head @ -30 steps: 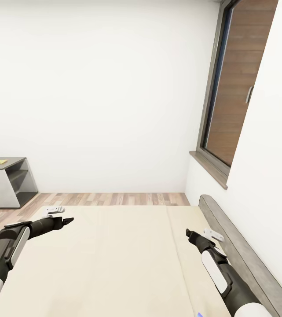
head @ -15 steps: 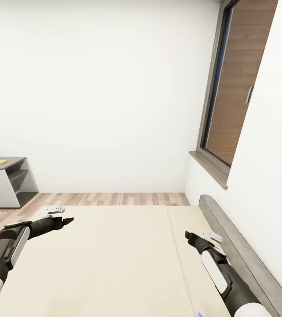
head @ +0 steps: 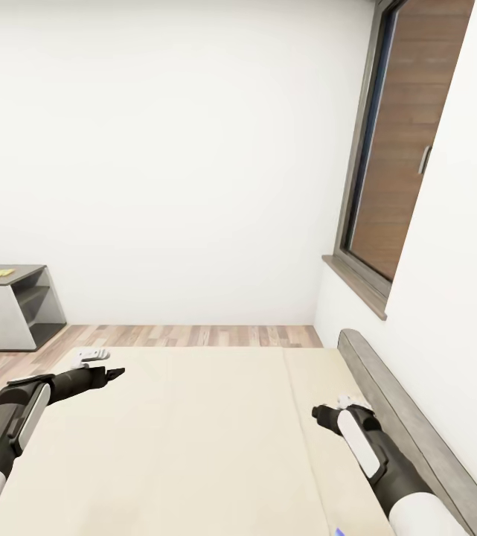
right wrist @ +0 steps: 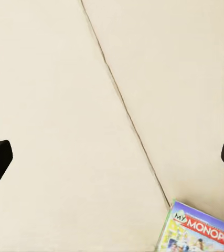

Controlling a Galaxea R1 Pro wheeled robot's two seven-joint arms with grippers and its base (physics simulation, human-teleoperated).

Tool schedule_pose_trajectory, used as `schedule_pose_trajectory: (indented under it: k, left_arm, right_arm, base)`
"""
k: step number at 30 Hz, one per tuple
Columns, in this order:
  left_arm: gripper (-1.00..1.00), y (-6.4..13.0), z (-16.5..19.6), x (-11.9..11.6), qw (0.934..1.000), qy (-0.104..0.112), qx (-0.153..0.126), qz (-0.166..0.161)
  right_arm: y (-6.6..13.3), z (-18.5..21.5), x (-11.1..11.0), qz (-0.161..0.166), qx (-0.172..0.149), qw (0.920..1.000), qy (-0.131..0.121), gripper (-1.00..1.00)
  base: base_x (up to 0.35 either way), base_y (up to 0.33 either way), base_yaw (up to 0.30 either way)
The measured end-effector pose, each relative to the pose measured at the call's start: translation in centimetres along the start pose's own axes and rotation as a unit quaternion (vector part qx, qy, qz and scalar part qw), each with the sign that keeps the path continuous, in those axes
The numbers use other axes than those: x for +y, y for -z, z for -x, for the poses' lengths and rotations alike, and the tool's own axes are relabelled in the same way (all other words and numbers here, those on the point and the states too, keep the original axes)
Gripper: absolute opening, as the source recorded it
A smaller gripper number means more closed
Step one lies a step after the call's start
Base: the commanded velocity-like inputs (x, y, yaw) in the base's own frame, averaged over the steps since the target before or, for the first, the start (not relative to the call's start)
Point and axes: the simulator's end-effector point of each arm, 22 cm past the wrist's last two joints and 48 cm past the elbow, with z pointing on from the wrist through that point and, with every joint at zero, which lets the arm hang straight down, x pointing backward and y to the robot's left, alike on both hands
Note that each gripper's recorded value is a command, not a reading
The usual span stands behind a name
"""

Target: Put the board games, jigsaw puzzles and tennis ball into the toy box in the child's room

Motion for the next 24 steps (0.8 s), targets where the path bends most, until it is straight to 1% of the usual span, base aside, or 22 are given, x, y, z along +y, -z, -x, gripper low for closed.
schedule_pose_trajectory:
  k: [4,5,10,14,17,18,19,20,21,22,23,24]
  left_arm:
    - [1.00,0.0,0.0,-0.1,1.0000,0.000,0.001,-0.001]
    - [1.00,0.0,-0.1,-0.1,1.0000,0.000,0.001,-0.001]
    - [1.00,-0.2,-0.2,-0.4,1.0000,0.002,0.003,-0.004]
    - [1.00,-0.2,-0.5,-0.8,0.9999,0.006,0.009,-0.012]
    - [1.00,-0.2,-1.3,-1.8,0.9989,0.018,0.028,-0.032]
    - [1.00,-0.1,-2.0,-2.5,0.9975,0.027,0.043,-0.048]
    - [1.00,0.0,-2.3,-3.0,0.9965,0.033,0.051,-0.058]
    - [1.00,0.3,-2.7,-4.0,0.9937,0.044,0.064,-0.081]
    - [1.00,0.4,-2.9,-4.6,0.9918,0.049,0.069,-0.096]
    - [1.00,0.9,-3.0,-6.0,0.9870,0.059,0.076,-0.129]
    - [1.00,1.1,-3.0,-6.8,0.9838,0.063,0.079,-0.148]
    - [1.00,1.8,-2.9,-8.4,0.9765,0.071,0.082,-0.186]
  right_arm:
    - [0.3,-0.9,-1.2,-0.045,0.026,0.9986,0.008,1.00]
    - [0.3,-1.0,-1.3,-0.050,0.029,0.9983,0.010,1.00]
    - [0.5,-1.7,-1.9,-0.064,0.049,0.9966,0.019,1.00]
    - [0.7,-2.5,-2.0,-0.068,0.070,0.9948,0.032,1.00]
    - [0.8,-2.9,-2.1,-0.069,0.079,0.9937,0.038,1.00]
    - [0.8,-3.0,-2.1,-0.070,0.082,0.9934,0.040,1.00]
    - [0.8,-3.1,-2.2,-0.070,0.083,0.9933,0.040,1.00]
    - [0.8,-3.1,-2.3,-0.071,0.084,0.9931,0.041,1.00]
    - [0.8,-3.1,-2.4,-0.072,0.085,0.9930,0.041,1.00]
    - [0.8,-3.1,-2.5,-0.072,0.085,0.9929,0.042,1.00]
    - [0.8,-3.1,-2.5,-0.072,0.086,0.9928,0.042,1.00]
    - [0.8,-3.2,-2.4,-0.072,0.087,0.9928,0.042,1.00]
  base:
    - [0.000,0.000,0.002]
    - [0.000,0.000,0.000]
    - [0.000,0.000,0.000]
    - [0.000,0.000,0.000]
    - [0.000,0.000,0.000]
    - [0.000,0.000,0.000]
    - [0.000,0.000,0.000]
    - [0.000,0.000,0.000]
    - [0.000,0.000,0.000]
    - [0.000,0.000,0.000]
    - [0.000,0.000,0.000]
    - [0.000,0.000,0.000]
